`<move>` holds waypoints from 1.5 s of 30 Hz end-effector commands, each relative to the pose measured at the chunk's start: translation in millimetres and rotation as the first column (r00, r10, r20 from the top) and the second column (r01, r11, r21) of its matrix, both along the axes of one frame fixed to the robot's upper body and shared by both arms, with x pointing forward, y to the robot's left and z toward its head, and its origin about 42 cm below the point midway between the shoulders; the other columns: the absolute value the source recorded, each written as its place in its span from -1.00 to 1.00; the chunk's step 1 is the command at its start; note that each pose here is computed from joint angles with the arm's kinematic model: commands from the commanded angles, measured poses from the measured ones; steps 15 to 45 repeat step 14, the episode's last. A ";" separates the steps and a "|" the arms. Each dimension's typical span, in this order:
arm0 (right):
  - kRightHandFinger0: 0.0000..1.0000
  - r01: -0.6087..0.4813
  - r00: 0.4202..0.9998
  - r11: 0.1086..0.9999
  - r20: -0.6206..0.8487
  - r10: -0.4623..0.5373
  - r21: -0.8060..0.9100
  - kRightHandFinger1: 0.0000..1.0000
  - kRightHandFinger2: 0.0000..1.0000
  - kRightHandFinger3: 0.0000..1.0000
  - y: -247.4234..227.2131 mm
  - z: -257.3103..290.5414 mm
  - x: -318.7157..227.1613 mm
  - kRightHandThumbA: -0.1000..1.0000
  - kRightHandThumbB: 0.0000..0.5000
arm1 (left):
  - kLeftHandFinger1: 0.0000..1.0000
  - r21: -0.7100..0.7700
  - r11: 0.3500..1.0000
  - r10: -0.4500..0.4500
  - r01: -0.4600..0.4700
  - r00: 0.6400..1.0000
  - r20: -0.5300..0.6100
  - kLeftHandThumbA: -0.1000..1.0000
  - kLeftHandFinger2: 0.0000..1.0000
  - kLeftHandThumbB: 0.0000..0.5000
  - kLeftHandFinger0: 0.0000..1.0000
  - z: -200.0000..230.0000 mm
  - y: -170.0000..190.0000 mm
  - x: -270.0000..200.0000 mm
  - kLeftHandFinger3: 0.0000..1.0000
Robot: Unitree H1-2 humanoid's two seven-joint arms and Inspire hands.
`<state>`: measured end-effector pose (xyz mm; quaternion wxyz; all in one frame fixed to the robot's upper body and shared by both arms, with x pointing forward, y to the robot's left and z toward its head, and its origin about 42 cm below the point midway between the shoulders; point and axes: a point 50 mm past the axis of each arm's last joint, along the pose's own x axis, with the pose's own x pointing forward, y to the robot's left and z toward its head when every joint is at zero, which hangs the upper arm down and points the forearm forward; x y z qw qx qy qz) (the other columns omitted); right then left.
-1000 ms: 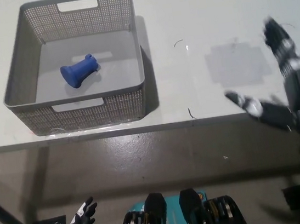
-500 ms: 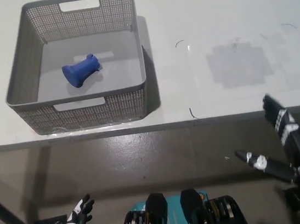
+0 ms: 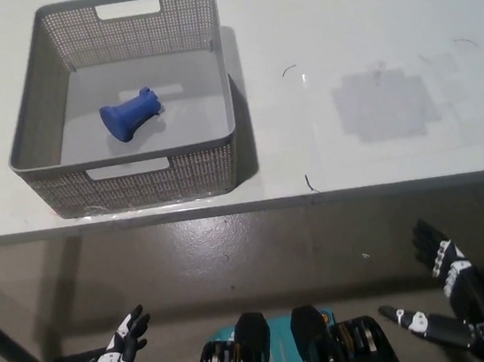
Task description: Use the right hand to pick up a chess pieces and put it into a container on the left hand side
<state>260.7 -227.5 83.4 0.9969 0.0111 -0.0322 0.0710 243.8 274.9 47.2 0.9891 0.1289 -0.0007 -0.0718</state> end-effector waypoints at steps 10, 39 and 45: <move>1.00 -0.055 0.997 0.998 -0.048 0.056 0.025 1.00 1.00 1.00 4.7 -13.3 -11.9 1.00 -0.42 | 1.00 -0.025 0.999 0.023 -0.021 0.997 0.078 1.00 1.00 0.11 1.00 14.3 5.1 11.8 1.00; 1.00 -0.057 0.995 0.998 -0.082 0.059 0.021 1.00 1.00 1.00 8.0 -13.0 -13.5 1.00 -0.37 | 1.00 -0.027 0.999 0.020 -0.018 0.997 0.077 1.00 1.00 0.21 1.00 16.2 5.4 15.9 1.00; 1.00 -0.057 0.995 0.998 -0.082 0.059 0.021 1.00 1.00 1.00 8.0 -13.0 -13.5 1.00 -0.37 | 1.00 -0.027 0.999 0.020 -0.018 0.997 0.077 1.00 1.00 0.21 1.00 16.2 5.4 15.9 1.00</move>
